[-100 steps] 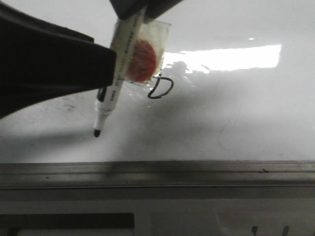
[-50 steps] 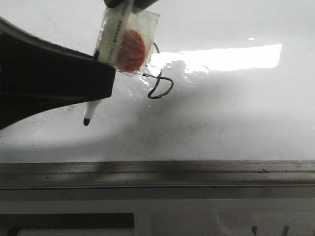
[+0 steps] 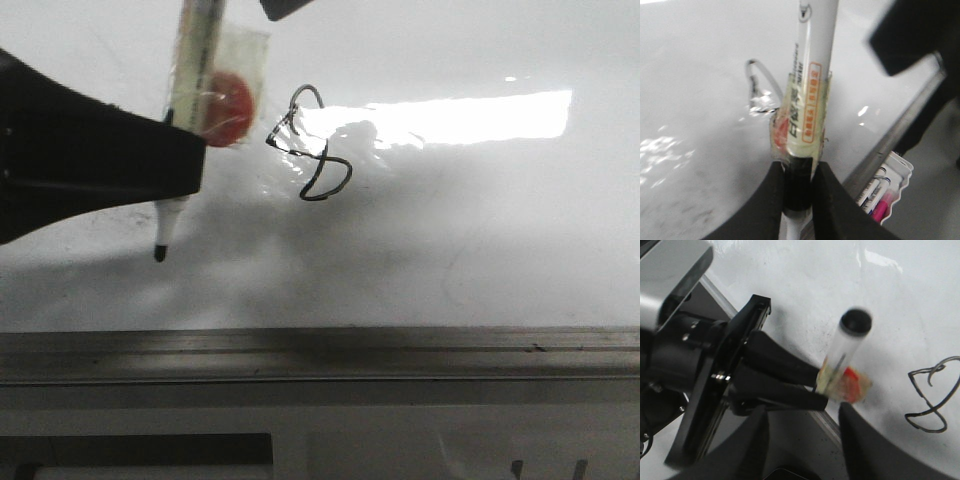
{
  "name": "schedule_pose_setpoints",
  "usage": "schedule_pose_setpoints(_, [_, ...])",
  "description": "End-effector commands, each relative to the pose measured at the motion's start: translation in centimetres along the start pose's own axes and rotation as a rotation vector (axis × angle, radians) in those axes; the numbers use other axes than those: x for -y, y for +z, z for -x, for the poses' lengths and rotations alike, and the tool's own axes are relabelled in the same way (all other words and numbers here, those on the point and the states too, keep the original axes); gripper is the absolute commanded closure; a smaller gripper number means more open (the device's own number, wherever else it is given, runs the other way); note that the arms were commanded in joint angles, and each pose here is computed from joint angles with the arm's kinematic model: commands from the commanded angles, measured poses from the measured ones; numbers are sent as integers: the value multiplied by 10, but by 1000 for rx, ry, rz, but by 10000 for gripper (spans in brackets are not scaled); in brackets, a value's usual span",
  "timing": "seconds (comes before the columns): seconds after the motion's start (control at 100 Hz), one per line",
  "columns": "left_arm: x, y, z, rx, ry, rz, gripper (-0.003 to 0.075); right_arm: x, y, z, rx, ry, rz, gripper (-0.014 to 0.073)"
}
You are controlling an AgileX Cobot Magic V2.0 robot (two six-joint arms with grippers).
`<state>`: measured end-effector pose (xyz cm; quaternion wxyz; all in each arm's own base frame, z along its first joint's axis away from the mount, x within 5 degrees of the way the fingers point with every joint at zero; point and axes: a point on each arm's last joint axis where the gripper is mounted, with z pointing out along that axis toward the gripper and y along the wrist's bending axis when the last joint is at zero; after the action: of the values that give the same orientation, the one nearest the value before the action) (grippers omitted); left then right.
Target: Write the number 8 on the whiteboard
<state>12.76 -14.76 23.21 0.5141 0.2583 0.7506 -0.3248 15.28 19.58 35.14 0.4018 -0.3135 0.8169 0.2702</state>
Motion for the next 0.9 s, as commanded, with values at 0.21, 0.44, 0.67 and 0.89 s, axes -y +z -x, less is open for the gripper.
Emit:
schedule_pose_setpoints(0.21, [-10,0,7,5,-399,139,741,-4,-11,13,77,6,21,251])
schedule_pose_setpoints(0.44, [-11,0,7,6,-403,140,741,-4,-11,11,64,9,22,251])
schedule_pose_setpoints(0.67, [-11,0,9,27,-402,136,680,-4,-11,11,55,12,21,251])
schedule_pose_setpoints(0.89, [-10,0,9,29,-403,135,351,-4,-13,11,62,15,23,251])
